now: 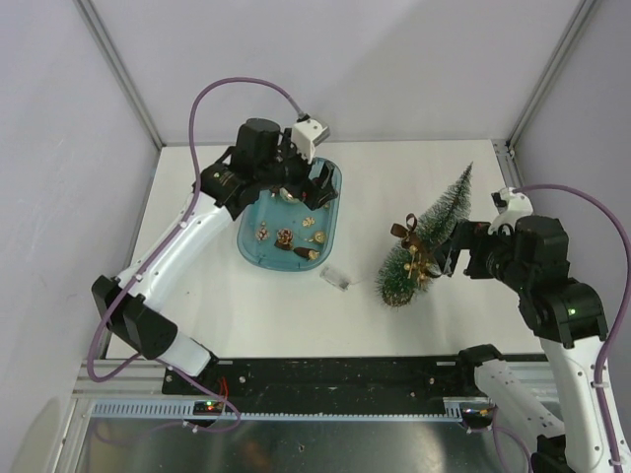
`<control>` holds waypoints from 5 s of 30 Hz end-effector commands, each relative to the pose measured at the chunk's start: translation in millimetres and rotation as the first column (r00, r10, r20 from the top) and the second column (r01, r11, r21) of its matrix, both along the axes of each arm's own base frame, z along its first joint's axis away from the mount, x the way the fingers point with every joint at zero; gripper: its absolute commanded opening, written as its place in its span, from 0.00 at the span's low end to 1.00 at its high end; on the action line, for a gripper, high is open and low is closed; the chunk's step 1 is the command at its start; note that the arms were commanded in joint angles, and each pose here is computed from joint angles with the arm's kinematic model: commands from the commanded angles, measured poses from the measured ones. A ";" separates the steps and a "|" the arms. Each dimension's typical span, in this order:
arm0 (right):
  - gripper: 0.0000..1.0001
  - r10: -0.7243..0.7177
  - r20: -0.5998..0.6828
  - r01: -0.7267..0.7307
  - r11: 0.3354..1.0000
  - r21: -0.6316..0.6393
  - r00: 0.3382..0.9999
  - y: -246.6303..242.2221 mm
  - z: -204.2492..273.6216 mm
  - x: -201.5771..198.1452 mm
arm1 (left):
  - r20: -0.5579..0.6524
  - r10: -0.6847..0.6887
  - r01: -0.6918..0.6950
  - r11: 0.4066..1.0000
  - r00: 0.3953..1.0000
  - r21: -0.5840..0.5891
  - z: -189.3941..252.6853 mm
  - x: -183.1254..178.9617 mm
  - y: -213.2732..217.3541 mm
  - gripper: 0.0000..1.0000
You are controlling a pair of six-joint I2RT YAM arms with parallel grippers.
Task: Decorate the small christmas tree
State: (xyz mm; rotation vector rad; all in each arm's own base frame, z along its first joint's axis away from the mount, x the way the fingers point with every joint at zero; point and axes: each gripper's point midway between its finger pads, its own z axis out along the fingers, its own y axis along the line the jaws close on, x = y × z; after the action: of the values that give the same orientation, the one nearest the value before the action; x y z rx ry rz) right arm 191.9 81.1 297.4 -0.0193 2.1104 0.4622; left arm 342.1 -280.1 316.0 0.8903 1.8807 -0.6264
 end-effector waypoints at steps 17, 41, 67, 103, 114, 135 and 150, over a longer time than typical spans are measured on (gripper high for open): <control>0.99 -0.218 -0.102 0.224 0.973 0.051 0.971 -25.1 14.9 -13.3 | 0.063 -0.031 0.033 0.999 0.998 -0.023 17.8 -18.7 9.0 1.00; 0.83 -0.360 0.323 0.327 0.932 0.155 0.875 -58.1 115.1 -15.5 | -0.214 0.152 -0.116 0.978 0.965 0.174 -150.4 120.9 14.5 0.98; 0.77 -0.347 0.304 0.336 0.938 0.090 0.887 -57.2 64.1 12.7 | -0.391 0.353 -0.293 0.934 0.850 0.205 -250.3 177.9 9.7 0.77; 0.69 -0.277 0.289 0.246 0.959 0.139 0.917 -37.8 55.0 12.5 | -0.369 0.275 -0.232 0.960 0.888 0.158 -214.2 160.6 7.1 0.22; 0.70 -0.267 0.300 0.235 0.962 0.139 0.916 -36.3 57.2 12.7 | -0.291 0.202 -0.137 0.964 0.935 0.228 -190.7 112.3 34.7 0.28; 0.75 -0.322 0.393 0.249 0.942 0.225 0.861 -43.7 85.3 -4.2 | 0.378 -0.619 0.554 0.785 0.688 0.278 -5.3 -125.4 -16.8 0.37; 0.79 -0.338 0.416 0.287 0.940 0.182 0.844 -55.8 81.0 -18.4 | -0.002 -0.121 0.113 0.928 0.993 0.355 -129.3 35.2 69.6 0.73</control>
State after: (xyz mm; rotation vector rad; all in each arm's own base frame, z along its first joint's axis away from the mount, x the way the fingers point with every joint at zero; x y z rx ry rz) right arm 175.4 31.0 376.5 0.2629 1.6097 0.3738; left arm 342.6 -244.5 194.5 1.3604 1.8688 -0.4419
